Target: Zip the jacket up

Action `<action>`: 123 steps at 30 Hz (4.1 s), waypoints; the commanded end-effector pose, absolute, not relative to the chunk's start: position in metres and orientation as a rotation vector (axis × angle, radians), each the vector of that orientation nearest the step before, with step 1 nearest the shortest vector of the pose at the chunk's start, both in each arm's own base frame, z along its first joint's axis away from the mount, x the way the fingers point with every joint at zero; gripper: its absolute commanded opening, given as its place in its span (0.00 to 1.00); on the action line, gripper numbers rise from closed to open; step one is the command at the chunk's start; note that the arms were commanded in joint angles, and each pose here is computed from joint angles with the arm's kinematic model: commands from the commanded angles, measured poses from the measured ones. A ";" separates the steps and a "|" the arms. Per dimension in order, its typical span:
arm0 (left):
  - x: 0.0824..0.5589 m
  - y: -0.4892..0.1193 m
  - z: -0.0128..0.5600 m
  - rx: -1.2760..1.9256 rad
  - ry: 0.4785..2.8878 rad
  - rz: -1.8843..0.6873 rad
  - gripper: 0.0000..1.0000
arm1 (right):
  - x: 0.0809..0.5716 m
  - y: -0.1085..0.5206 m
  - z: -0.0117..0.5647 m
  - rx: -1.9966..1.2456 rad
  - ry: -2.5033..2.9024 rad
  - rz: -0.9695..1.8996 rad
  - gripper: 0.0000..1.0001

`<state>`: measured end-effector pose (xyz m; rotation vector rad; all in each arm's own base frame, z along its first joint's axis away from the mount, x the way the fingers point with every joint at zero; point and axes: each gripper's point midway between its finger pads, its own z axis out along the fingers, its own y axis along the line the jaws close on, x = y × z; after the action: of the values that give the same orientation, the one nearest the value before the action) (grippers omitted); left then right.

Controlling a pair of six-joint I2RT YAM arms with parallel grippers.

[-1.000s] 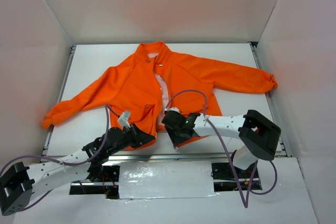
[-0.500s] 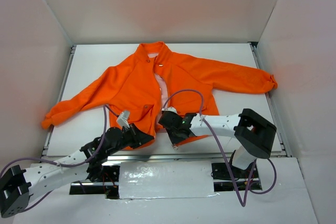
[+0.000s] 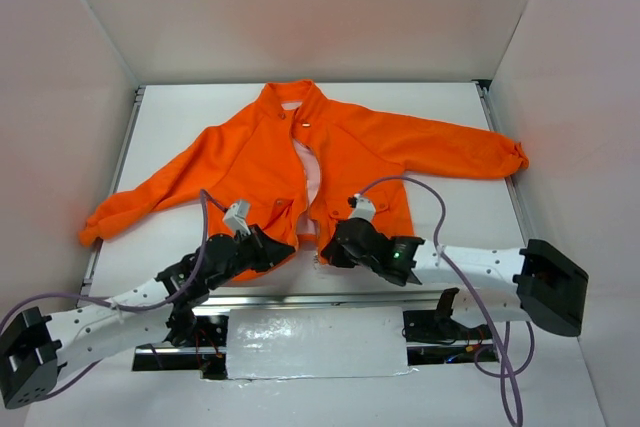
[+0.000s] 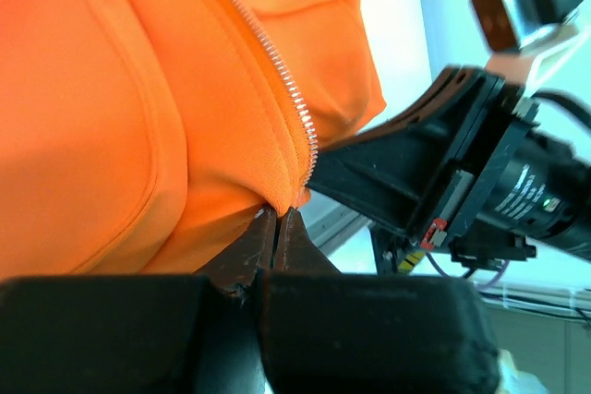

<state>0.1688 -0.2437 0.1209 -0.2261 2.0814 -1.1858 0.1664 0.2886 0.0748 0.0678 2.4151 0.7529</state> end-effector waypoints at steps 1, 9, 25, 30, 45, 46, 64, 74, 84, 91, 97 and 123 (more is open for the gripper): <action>0.187 -0.253 0.163 -0.177 1.912 -1.211 0.00 | 0.180 0.304 0.106 0.309 2.232 0.988 0.00; 0.200 -0.258 0.168 -0.153 1.860 -1.172 0.00 | 0.174 0.302 0.131 0.372 2.072 1.181 0.00; 0.192 -0.266 0.170 -0.127 1.800 -1.272 0.00 | 0.174 0.312 0.148 0.425 2.042 1.253 0.00; 0.190 -0.266 0.164 -0.124 1.814 -1.268 0.00 | 0.176 0.307 0.153 0.440 2.016 1.249 0.00; 0.181 -0.273 0.157 -0.102 1.829 -1.308 0.00 | 0.178 0.306 0.158 0.428 1.987 1.255 0.00; 0.181 -0.273 0.155 -0.102 1.834 -1.304 0.00 | 0.178 0.306 0.158 0.427 1.986 1.256 0.00; 0.182 -0.267 0.160 -0.105 1.820 -1.273 0.00 | 0.171 0.310 0.157 0.314 1.987 1.268 0.00; 0.182 -0.268 0.158 -0.105 1.824 -1.273 0.00 | 0.168 0.309 0.161 0.275 1.970 1.279 0.00; 0.182 -0.268 0.158 -0.104 1.825 -1.277 0.00 | 0.170 0.304 0.159 0.291 1.966 1.258 0.00; 0.180 -0.266 0.159 -0.109 1.821 -1.284 0.00 | 0.173 0.302 0.157 0.293 1.963 1.236 0.00; 0.180 -0.265 0.158 -0.109 1.822 -1.281 0.00 | 0.172 0.301 0.161 0.296 1.948 1.249 0.00; 0.180 -0.263 0.164 -0.109 1.805 -1.285 0.00 | 0.164 0.307 0.157 0.188 1.935 1.285 0.00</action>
<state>0.1794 -0.2605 0.1464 -0.1251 1.8714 -1.2478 0.1671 0.2983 0.1381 0.2187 2.0079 1.2036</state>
